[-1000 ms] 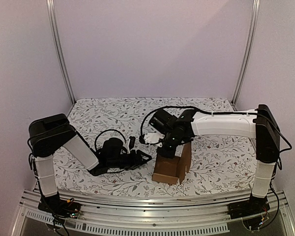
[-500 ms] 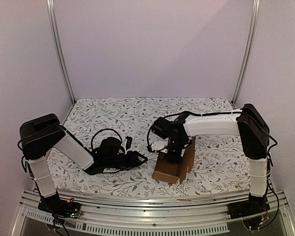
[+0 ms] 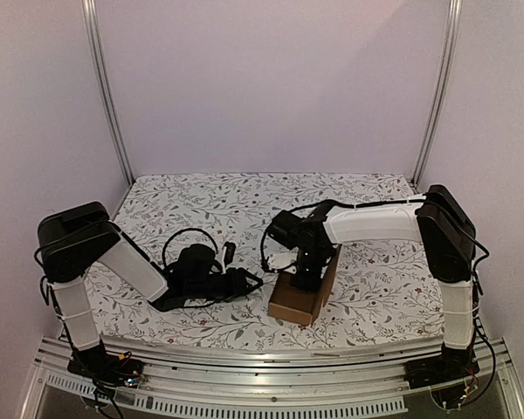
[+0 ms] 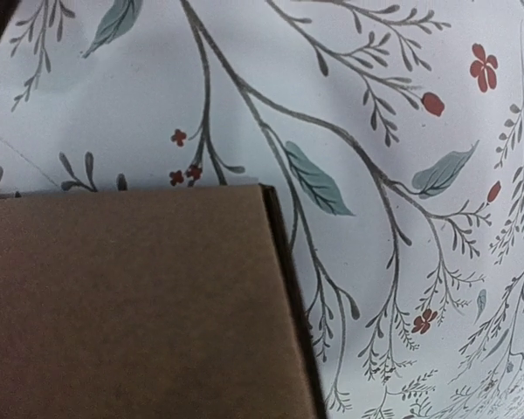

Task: Fold the paper box

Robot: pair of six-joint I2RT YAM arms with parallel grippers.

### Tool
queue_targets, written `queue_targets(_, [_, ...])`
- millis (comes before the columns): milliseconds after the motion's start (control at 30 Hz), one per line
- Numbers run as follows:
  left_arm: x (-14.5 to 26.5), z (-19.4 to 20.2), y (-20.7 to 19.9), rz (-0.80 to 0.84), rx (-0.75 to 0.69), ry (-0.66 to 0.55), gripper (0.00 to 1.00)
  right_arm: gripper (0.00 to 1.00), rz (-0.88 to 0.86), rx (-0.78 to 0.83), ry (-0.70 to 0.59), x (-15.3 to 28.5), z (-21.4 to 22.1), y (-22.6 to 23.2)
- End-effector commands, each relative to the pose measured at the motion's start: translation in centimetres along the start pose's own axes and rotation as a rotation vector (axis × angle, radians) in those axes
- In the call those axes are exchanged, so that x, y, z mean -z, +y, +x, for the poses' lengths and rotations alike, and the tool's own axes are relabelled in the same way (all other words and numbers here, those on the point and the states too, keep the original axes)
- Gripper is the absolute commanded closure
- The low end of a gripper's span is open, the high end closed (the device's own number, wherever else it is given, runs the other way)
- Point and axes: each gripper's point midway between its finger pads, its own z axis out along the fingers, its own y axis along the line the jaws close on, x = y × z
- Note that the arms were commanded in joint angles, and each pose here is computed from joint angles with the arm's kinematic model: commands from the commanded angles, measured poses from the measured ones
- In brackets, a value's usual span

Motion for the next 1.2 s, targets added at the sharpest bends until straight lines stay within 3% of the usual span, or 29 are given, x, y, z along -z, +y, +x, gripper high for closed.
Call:
queue_targets(0, [-0.1, 3.4, 5.5, -0.160, 0.046, 0.091, 0.51, 0.95, 0.022, -0.026, -0.117, 2.8, -1.8, -0.6])
queue_targets(267, [-2.1, 3.5, 4.6, -0.103, 0.054, 0.095, 0.51, 0.98, 0.029, -0.045, -0.290, 8.0, -4.2, -1.2])
queue_targets(533, [-2.9, 3.2, 1.3, 0.067, 0.065, 0.073, 0.51, 0.97, 0.019, -0.036, -0.317, 5.5, -6.5, -1.4])
queue_targets(733, [-3.2, 3.6, 1.0, 0.093, 0.079, 0.090, 0.52, 0.94, 0.037, -0.047, -0.374, 4.3, -8.3, -1.9])
queue_targets(967, [-3.5, 4.0, 1.8, 0.068, 0.099, 0.099, 0.52, 0.96, 0.247, -0.159, -0.487, 4.1, -9.4, -5.0])
queue_targets(1167, [-3.7, 3.6, 1.2, 0.088, 0.097, 0.090, 0.53, 0.91, 0.405, -0.195, -0.442, 3.2, -10.3, -6.5])
